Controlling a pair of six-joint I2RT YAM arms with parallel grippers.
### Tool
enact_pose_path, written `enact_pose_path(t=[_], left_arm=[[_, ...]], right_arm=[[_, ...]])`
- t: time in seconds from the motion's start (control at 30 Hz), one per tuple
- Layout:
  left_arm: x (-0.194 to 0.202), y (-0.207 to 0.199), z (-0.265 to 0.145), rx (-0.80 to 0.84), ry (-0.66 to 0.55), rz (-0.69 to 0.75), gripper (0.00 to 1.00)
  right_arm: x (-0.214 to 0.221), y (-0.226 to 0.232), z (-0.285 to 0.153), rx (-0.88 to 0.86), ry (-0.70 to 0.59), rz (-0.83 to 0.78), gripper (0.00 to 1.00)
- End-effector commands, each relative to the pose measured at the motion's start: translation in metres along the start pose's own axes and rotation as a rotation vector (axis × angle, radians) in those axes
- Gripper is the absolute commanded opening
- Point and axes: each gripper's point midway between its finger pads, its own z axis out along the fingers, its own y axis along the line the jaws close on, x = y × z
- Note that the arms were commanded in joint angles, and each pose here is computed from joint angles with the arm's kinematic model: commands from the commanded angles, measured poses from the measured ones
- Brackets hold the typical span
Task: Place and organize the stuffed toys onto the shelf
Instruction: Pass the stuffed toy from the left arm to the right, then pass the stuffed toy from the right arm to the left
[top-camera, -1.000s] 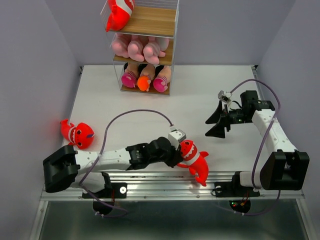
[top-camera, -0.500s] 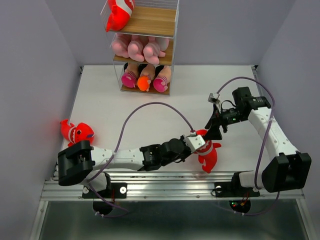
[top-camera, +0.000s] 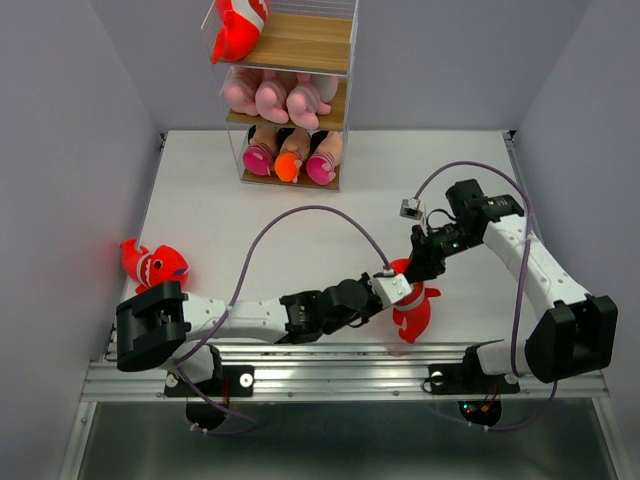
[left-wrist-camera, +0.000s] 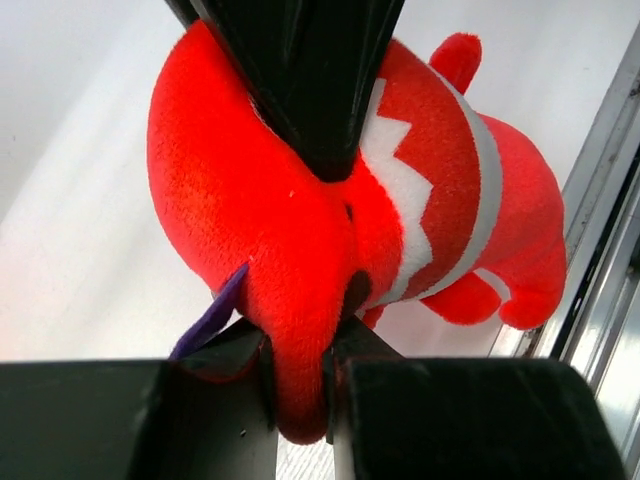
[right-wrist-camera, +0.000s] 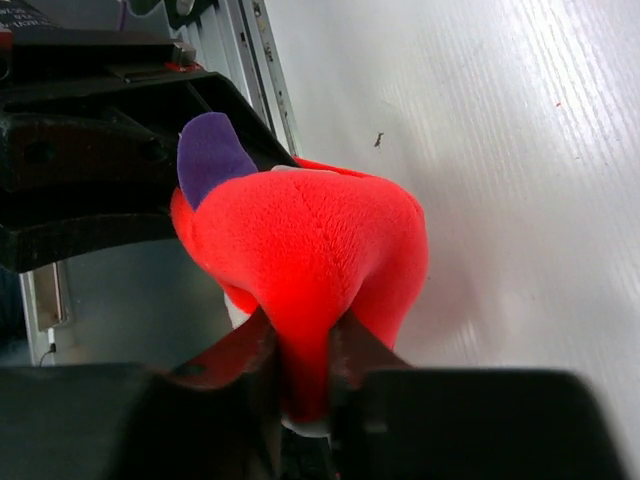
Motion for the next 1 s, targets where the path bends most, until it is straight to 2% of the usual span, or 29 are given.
enact_pose_path(t=[0.0,0.03,0.07,0.1,0.13,0.17,0.2,0.23,0.27,0.37,0.4,0.43,0.5,0.6,0.77,0.8,0.83,0.9,0.93,0.97], left_arm=[[-0.062,0.023,-0.005,-0.107,-0.211,-0.112,0.16],[-0.065,0.03,-0.009,-0.146,-0.221,-0.168,0.38],[-0.07,0.048,-0.026,-0.182,-0.271,-0.344,0.98],[-0.071,0.048,-0.026,-0.182,-0.275,-0.348,0.98],[-0.063,0.054,-0.029,-0.171,-0.278,-0.44,0.99],[-0.078,0.055,-0.041,-0.116,-0.342,-0.54,0.99],[-0.077,0.061,-0.046,-0.108,-0.356,-0.543,0.99],[-0.064,0.072,-0.05,-0.115,-0.354,-0.637,0.99],[-0.072,0.077,-0.061,-0.09,-0.396,-0.691,0.99],[-0.065,0.083,-0.073,-0.021,-0.439,-0.815,0.99],[-0.073,0.083,-0.082,0.013,-0.484,-0.835,0.99],[-0.067,0.081,-0.085,0.026,-0.483,-0.867,0.99],[-0.076,0.08,-0.093,0.064,-0.536,-0.88,0.99],[-0.079,0.075,-0.096,0.11,-0.551,-0.913,0.99],[-0.087,0.066,-0.089,0.178,-0.569,-0.931,0.99],[-0.085,0.063,-0.082,0.189,-0.557,-0.934,0.99],[-0.09,0.063,-0.079,0.198,-0.562,-0.935,0.99],[-0.088,0.057,-0.066,0.218,-0.538,-0.936,0.99],[-0.096,0.057,-0.061,0.228,-0.545,-0.936,0.99],[-0.09,0.054,-0.05,0.228,-0.518,-0.938,0.99]], right_arm=[[-0.007,0.013,0.013,-0.068,-0.022,0.043,0.04],[-0.011,0.011,0.012,-0.059,-0.034,0.029,0.01],[-0.03,0.0,0.005,0.033,-0.073,-0.002,0.01],[-0.031,0.004,0.003,0.04,-0.082,-0.018,0.01],[-0.036,-0.002,-0.003,0.093,-0.096,-0.002,0.01],[-0.049,-0.002,-0.009,0.134,-0.139,-0.049,0.01],[-0.054,-0.008,-0.013,0.163,-0.157,-0.038,0.01],[-0.063,-0.008,-0.022,0.2,-0.192,-0.039,0.01],[-0.073,-0.013,-0.032,0.235,-0.232,-0.051,0.01],[-0.096,-0.016,-0.054,0.264,-0.326,-0.018,0.01],[-0.103,-0.026,-0.069,0.293,-0.376,-0.007,0.01],[-0.108,-0.026,-0.074,0.257,-0.414,0.036,0.01],[-0.118,-0.036,-0.1,0.262,-0.493,0.065,0.01],[-0.131,-0.033,-0.118,0.141,-0.574,0.111,0.01],[-0.148,-0.026,-0.134,0.07,-0.612,0.179,0.01],[-0.154,-0.024,-0.138,0.082,-0.625,0.148,0.01],[-0.155,-0.021,-0.138,0.07,-0.636,0.196,0.01],[-0.165,-0.013,-0.145,0.087,-0.675,0.147,0.01],[-0.161,-0.013,-0.141,0.063,-0.689,0.234,0.01],[-0.167,-0.011,-0.145,0.073,-0.716,0.182,0.01]])
